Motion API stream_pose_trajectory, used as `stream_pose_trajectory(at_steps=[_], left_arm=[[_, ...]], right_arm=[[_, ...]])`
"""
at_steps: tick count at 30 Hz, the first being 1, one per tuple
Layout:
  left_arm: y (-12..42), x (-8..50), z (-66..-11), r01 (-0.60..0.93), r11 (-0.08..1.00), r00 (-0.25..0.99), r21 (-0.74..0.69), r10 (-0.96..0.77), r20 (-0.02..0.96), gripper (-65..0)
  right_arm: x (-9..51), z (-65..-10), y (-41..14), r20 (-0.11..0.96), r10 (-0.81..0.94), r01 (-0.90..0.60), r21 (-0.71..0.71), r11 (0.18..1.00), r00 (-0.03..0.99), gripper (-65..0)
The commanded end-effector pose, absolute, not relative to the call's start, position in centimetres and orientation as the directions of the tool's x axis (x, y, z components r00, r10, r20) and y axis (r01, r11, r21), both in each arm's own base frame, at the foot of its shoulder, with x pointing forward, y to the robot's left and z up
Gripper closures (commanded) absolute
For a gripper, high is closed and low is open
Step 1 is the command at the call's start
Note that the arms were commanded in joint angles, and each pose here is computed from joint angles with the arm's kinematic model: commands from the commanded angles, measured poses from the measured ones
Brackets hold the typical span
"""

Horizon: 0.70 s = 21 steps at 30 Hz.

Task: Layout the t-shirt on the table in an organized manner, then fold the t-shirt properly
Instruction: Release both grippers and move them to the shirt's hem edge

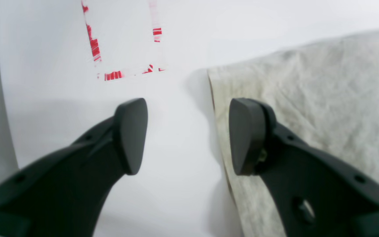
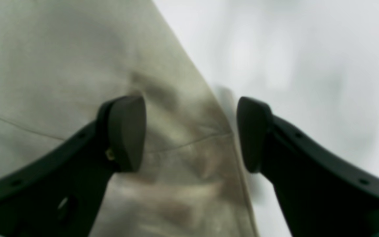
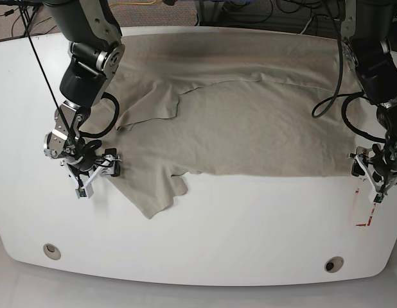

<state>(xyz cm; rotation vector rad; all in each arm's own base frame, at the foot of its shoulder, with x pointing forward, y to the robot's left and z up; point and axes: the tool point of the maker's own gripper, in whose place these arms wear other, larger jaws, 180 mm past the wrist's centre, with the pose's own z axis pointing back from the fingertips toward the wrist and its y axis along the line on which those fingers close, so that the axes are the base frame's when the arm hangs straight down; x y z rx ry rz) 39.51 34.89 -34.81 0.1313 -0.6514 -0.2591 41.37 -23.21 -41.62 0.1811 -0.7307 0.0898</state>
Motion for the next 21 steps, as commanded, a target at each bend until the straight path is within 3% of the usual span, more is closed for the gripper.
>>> stream_pose_trajectory(at_steps=[1, 5, 10, 13, 21], left_arm=[[35.7, 40.8, -32.5, 0.179, 0.957, 0.727, 0.229, -0.286, 0.625, -36.7], [35.5, 41.1, -32.2, 0.179, 0.957, 0.709, 0.228, -0.286, 0.644, -36.7], [35.3, 41.3, -33.0, 0.178, 0.964, 0.706, 0.197, -0.265, 0.657, -36.9], [34.9, 42.2, -33.0, 0.181, 0.969, 0.698, 0.169, -0.248, 0.671, -37.1], [33.7, 43.3, -35.3, 0.186, 0.980, 0.723, 0.068, -0.184, 0.666, -37.2]], right_arm=[[43.2, -39.7, -22.5, 0.720, 0.011, -0.158, 0.138, 0.978, 0.694, -41.5], [43.1, -39.9, -22.4, 0.718, 0.009, -0.158, 0.141, 0.977, 0.696, -36.6], [43.1, -39.9, -22.4, 0.718, 0.008, -0.158, 0.142, 0.977, 0.696, -15.5], [43.1, -39.9, -22.5, 0.718, 0.009, -0.157, 0.139, 0.978, 0.696, -7.3], [43.0, -40.0, -22.5, 0.715, 0.010, -0.157, 0.140, 0.978, 0.699, -7.6]])
